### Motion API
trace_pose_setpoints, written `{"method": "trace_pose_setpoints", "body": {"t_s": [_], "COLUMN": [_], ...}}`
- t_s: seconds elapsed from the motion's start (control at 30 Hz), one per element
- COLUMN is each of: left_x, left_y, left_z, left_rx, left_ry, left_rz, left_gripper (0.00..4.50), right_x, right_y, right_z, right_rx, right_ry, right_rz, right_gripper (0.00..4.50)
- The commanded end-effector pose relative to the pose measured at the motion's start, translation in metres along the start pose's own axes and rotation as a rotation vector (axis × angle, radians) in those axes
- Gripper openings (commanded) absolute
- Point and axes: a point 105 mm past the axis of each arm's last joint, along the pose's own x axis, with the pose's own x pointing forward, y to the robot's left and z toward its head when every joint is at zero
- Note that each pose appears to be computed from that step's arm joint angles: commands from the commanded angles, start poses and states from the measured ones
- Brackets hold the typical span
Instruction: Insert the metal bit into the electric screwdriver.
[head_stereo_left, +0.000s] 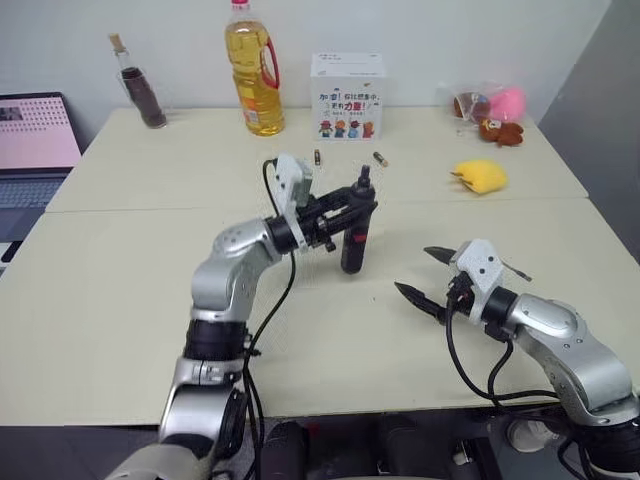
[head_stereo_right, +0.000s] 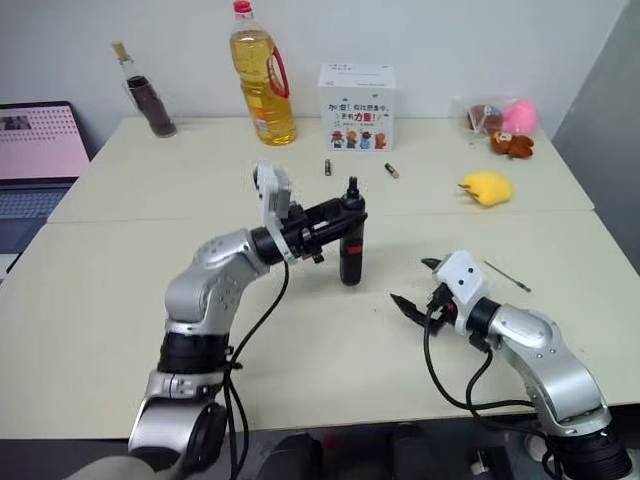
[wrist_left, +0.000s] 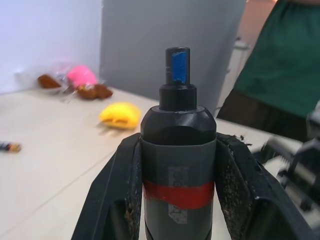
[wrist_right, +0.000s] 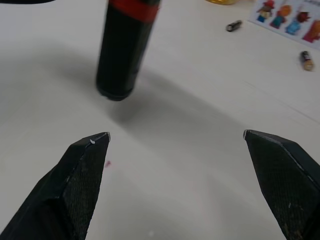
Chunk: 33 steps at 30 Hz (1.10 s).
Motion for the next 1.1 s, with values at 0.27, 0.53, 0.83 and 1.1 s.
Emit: {"method": "trace_pose_setpoints", "body": {"t_s": [0.27, 0.53, 0.83, 1.1], "left_x": [-0.036, -0.044, -0.046, -0.044], "left_y": [-0.007, -0.005, -0.003, -0.008], "left_z": [-0.013, -0.015, -0.011, -0.01], "left_rx": [0.11, 0.109, 0.124, 0.131], "left_ry": [0.112, 0.128, 0.15, 0.181], "left_rz": [-0.001, 0.014, -0.004, -0.055], "left_gripper": [1.64, 1.64, 1.64, 1.64], "right_x": [-0.015, -0.032, -0.042, -0.048], "right_y": [-0.05, -0.092, -0.129, -0.162], "right_z": [-0.022, -0.029, -0.042, -0.041], "right_rx": [-0.111, -0.175, -0.165, -0.05], "right_ry": [0.146, 0.246, 0.447, 0.661], "right_rz": [-0.187, -0.276, -0.156, 0.013], "right_gripper": [4.5, 4.5, 4.5, 4.5]}}
